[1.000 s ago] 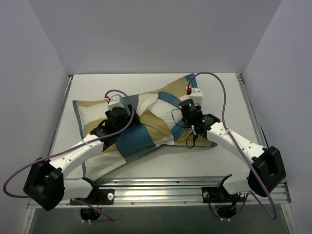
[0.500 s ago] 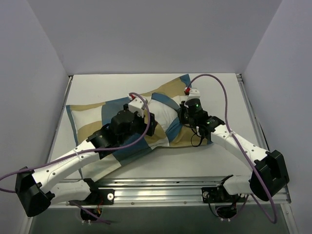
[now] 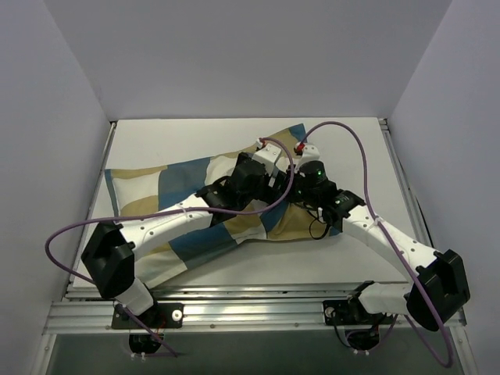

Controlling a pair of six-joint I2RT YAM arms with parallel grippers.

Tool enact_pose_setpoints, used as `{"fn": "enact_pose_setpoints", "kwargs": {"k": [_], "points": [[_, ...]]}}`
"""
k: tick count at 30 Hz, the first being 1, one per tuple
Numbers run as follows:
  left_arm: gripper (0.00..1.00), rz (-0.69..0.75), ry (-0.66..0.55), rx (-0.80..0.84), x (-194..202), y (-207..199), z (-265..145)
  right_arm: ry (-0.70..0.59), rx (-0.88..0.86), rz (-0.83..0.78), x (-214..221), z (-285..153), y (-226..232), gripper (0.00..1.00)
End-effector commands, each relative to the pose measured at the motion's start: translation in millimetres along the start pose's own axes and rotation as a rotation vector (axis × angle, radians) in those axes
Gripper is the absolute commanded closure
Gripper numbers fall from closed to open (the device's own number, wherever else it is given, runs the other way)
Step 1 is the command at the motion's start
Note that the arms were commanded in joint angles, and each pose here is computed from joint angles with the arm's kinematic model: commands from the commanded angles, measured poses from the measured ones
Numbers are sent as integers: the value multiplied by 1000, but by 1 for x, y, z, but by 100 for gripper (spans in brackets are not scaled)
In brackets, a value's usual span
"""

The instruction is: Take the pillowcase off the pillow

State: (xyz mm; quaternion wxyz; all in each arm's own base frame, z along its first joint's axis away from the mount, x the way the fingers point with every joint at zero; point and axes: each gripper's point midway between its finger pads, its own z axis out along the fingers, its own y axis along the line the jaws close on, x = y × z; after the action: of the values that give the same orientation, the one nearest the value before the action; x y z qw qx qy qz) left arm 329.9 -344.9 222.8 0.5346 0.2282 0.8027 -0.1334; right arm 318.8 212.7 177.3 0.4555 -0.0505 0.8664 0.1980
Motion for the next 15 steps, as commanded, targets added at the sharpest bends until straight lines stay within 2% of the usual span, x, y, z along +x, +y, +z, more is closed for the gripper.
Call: {"fn": "enact_pose_setpoints", "kwargs": {"k": [1,10,12,15], "points": [[6,-77,2,-64,-9,9,8,-57,-104,17,-14,-9,27,100],[6,-217,165,-120,61,12,36,-52,-100,0,-1,-3,37,100],[2,-246,182,-147,74,17,41,-48,-96,-8,1,-3,39,100],[33,-281,203,-170,95,20,45,-46,-79,-17,5,-5,39,100]]}}
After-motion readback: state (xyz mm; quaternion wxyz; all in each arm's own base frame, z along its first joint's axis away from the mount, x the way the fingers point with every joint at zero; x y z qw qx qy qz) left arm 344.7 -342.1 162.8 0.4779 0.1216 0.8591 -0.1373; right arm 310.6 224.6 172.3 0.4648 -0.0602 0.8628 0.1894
